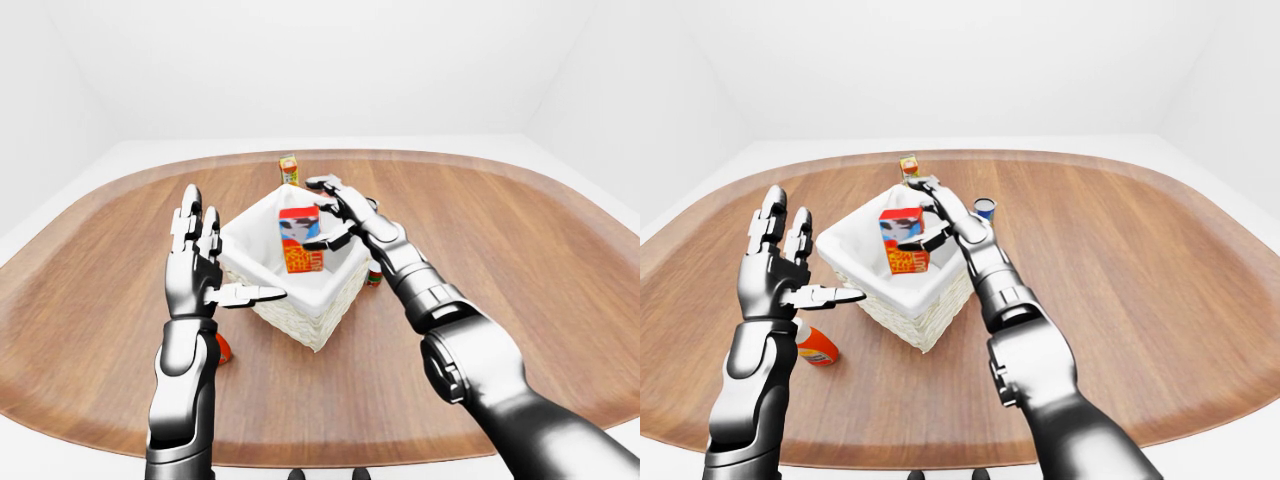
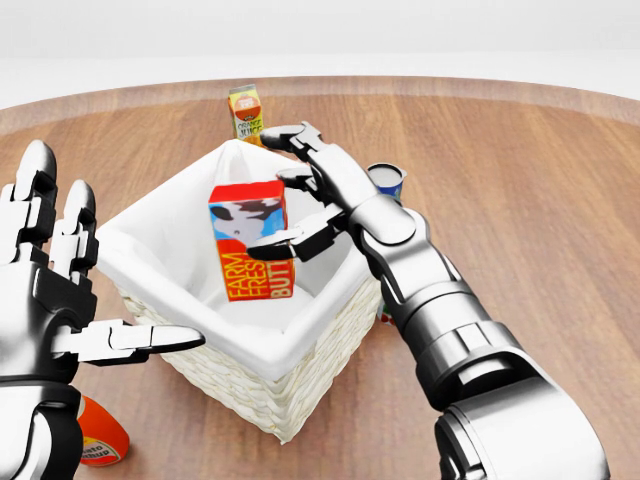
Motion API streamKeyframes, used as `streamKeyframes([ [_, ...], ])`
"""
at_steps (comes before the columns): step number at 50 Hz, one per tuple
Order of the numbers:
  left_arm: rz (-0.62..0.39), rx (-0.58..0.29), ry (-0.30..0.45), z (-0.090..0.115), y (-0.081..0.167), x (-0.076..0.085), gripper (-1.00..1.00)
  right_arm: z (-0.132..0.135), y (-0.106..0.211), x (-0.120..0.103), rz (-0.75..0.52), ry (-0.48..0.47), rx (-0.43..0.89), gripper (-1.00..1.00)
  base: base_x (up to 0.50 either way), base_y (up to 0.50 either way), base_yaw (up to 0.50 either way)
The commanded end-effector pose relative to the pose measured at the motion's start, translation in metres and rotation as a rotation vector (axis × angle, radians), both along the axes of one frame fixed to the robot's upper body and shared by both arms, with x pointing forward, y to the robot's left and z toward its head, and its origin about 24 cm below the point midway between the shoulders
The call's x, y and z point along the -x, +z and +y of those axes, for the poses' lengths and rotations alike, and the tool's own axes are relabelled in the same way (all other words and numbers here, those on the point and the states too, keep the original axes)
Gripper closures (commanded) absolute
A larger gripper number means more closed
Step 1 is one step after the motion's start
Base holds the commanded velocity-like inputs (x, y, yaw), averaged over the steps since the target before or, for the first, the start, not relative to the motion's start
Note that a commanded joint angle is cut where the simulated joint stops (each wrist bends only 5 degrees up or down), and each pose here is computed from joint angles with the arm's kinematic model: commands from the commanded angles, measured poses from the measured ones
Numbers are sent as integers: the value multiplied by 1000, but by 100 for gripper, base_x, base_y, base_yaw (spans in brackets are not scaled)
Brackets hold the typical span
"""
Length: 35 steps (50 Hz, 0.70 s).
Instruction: Pick up the butter and put it in the basket.
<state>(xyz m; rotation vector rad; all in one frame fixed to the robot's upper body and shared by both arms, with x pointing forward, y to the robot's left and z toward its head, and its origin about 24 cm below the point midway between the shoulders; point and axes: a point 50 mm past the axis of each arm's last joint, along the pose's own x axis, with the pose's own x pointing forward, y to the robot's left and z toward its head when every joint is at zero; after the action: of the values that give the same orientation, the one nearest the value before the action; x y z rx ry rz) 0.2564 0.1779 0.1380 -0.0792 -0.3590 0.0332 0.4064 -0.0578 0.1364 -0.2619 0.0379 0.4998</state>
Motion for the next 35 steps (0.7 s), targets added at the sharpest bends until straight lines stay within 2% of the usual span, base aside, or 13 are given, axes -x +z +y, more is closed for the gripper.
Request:
streamKeyframes([
  [1, 2, 0, -1, 0, 0, 0, -100, -12, -2, -3, 1, -71, 23, -100, 0, 0, 0],
  [14, 5, 1, -1, -1, -1, 1, -100, -14, 0, -4, -5, -81, 11, -100, 0, 0, 0],
  [25, 3, 2, -3, -1, -1, 0, -100, -34, 1, -2, -49, -156, -96, -100, 0, 0, 0],
  [28, 1, 2, -3, -2, 0, 0, -100, -48, -5, 5, -79, -199, -141, -100, 0, 0, 0],
  [30, -2, 1, -4, -2, 0, 0, -100, -55, -6, 13, -120, -203, -191, -100, 0, 0, 0],
  [35, -9, -1, -2, -2, 2, 0, -100, -65, -7, 34, -210, -213, -221, -100, 0, 0, 0],
])
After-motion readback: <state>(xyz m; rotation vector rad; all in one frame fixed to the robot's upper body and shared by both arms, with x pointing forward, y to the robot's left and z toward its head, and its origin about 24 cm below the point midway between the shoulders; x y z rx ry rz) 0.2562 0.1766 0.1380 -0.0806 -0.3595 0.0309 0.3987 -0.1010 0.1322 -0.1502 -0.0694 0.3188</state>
